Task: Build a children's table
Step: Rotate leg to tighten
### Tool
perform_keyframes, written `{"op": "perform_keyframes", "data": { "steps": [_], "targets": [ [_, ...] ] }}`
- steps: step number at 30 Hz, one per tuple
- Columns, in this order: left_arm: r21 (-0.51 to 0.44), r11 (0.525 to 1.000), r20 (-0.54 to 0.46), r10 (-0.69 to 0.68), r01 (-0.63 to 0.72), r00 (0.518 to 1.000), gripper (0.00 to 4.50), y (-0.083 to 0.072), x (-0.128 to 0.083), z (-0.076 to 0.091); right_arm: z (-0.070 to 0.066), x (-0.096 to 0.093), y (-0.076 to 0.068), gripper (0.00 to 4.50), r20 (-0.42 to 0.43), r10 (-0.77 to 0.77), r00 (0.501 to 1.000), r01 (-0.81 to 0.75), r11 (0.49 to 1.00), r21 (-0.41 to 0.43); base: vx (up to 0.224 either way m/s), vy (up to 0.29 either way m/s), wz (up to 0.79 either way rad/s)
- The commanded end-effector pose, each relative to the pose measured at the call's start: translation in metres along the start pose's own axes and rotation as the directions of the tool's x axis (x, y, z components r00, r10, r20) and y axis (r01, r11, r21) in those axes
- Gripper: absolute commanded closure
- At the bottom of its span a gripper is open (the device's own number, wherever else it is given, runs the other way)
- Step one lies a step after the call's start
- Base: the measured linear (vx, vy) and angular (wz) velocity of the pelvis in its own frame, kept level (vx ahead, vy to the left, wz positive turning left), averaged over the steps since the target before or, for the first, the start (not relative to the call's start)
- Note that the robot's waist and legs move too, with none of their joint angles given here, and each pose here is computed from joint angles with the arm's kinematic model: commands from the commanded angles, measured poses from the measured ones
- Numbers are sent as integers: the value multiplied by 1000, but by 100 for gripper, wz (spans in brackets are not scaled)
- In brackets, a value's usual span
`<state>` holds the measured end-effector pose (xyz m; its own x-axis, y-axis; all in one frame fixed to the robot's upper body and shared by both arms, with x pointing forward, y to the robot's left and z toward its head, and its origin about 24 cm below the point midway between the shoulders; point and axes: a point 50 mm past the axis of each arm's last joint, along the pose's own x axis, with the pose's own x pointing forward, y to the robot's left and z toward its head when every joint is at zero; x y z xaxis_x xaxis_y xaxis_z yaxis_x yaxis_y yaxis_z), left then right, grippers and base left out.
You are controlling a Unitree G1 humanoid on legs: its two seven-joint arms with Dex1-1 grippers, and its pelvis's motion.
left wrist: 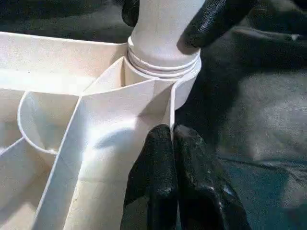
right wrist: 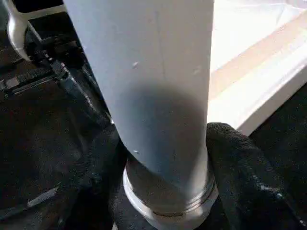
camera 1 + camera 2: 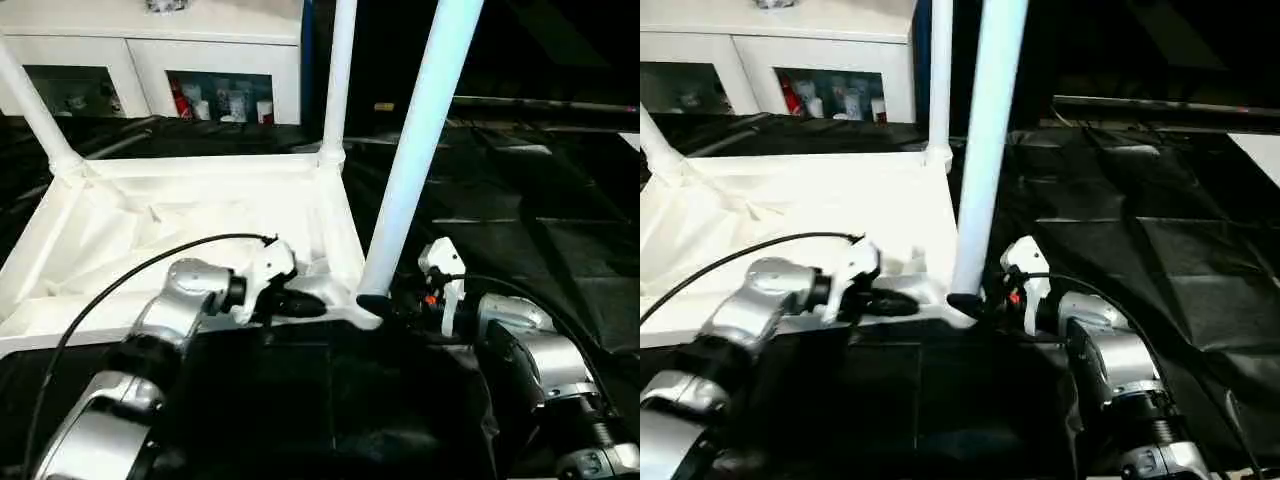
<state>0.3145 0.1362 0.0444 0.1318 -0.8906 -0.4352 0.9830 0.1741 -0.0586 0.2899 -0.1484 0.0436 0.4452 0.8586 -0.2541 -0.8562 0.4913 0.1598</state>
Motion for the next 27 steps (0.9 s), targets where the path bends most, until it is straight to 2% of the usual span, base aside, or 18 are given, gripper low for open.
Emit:
{"op": "perform_keyframes", "data": {
  "steps": [1,8,12,17,20,22,23,24,26,27],
  "targets": [
    [-98,995,7,-22,22,1000,450,-8,1,-19,-1,1,2,207,-11,42,999,-42,999,17,0,0,0],
    [-99,995,7,-13,14,1000,450,-8,1,-19,-1,2,2,238,-6,46,999,-46,999,22,0,0,0],
    [-91,995,13,42,-40,999,450,-6,6,-16,-6,5,0,241,23,-41,999,41,999,33,0,0,0],
    [-73,982,6,174,-173,985,450,2,25,-9,-18,14,5,245,41,-178,983,175,982,72,0,0,0],
    [-81,955,3,286,-285,958,450,9,43,0,-27,26,6,248,27,-338,941,333,936,117,0,0,0],
    [-88,940,6,332,-330,943,450,10,61,9,-32,35,2,250,1,-515,857,506,843,184,0,0,0],
    [-88,940,6,332,-330,943,450,10,61,9,-32,35,2,251,1,-515,857,506,843,184,0,0,0],
    [-88,933,8,352,-350,936,450,11,68,13,-32,38,0,251,-4,-571,821,559,802,213,0,0,0],
    [-85,930,11,359,-357,933,450,10,74,17,-31,42,-1,252,-8,-612,791,596,768,235,0,0,0],
    [-81,930,29,362,-359,932,450,9,85,25,-26,49,-4,252,-9,-669,743,649,718,252,0,0,0]
  ]
}}
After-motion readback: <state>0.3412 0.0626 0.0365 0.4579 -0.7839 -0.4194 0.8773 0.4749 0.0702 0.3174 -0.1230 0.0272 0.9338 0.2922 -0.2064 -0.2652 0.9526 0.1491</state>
